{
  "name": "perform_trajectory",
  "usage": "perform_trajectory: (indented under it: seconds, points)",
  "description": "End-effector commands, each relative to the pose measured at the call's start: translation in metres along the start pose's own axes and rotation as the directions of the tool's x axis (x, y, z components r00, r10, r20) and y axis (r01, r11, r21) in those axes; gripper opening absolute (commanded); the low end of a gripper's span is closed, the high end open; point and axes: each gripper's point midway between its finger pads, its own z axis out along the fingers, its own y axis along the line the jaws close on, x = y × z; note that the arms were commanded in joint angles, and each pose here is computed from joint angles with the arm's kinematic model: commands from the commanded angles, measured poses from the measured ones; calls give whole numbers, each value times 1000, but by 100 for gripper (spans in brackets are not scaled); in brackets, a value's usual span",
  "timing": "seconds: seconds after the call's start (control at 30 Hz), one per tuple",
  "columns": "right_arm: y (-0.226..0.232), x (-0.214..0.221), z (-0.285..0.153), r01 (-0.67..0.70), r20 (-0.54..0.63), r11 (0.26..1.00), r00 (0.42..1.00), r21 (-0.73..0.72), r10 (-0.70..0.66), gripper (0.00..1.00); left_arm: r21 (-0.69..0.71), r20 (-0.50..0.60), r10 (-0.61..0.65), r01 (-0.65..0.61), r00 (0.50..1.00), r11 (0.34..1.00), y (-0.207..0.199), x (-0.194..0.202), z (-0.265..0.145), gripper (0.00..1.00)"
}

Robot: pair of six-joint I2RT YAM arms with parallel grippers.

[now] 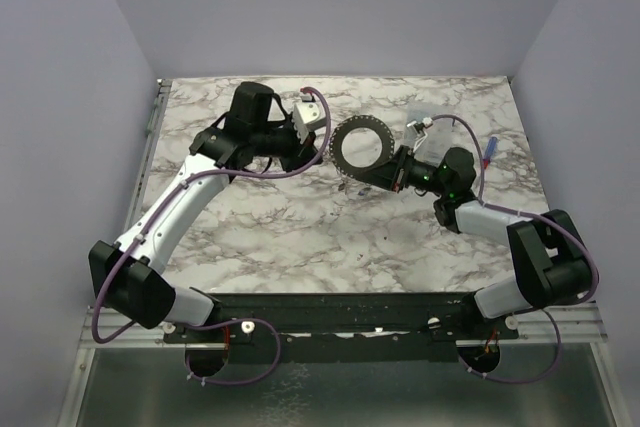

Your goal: Remove the keys from the keyring

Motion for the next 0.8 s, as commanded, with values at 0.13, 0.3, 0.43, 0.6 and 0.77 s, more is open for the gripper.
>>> perform_trajectory:
  seconds: [0.13,0.3,0.43,0.6,0.77]
  points:
    - [-11,28,-10,35,-62,999,997,1,-34,50,-18,-48,113,-114,992,993,10,-1,8,0]
    - [-19,40,-16,26,-89,999,996,30,-23,70,-8,-53,130,-130,990,991,11,1,12,0]
    - [-15,43,-16,50,-113,999,992,2,-50,72,22,-55,191,-190,980,982,4,6,11,0]
    - [3,42,-17,123,-160,988,978,-93,-137,72,62,-105,273,-267,956,962,-2,17,5,0]
    - [20,32,-17,225,-192,964,949,-145,-250,72,107,-156,382,-369,911,923,-9,28,1,0]
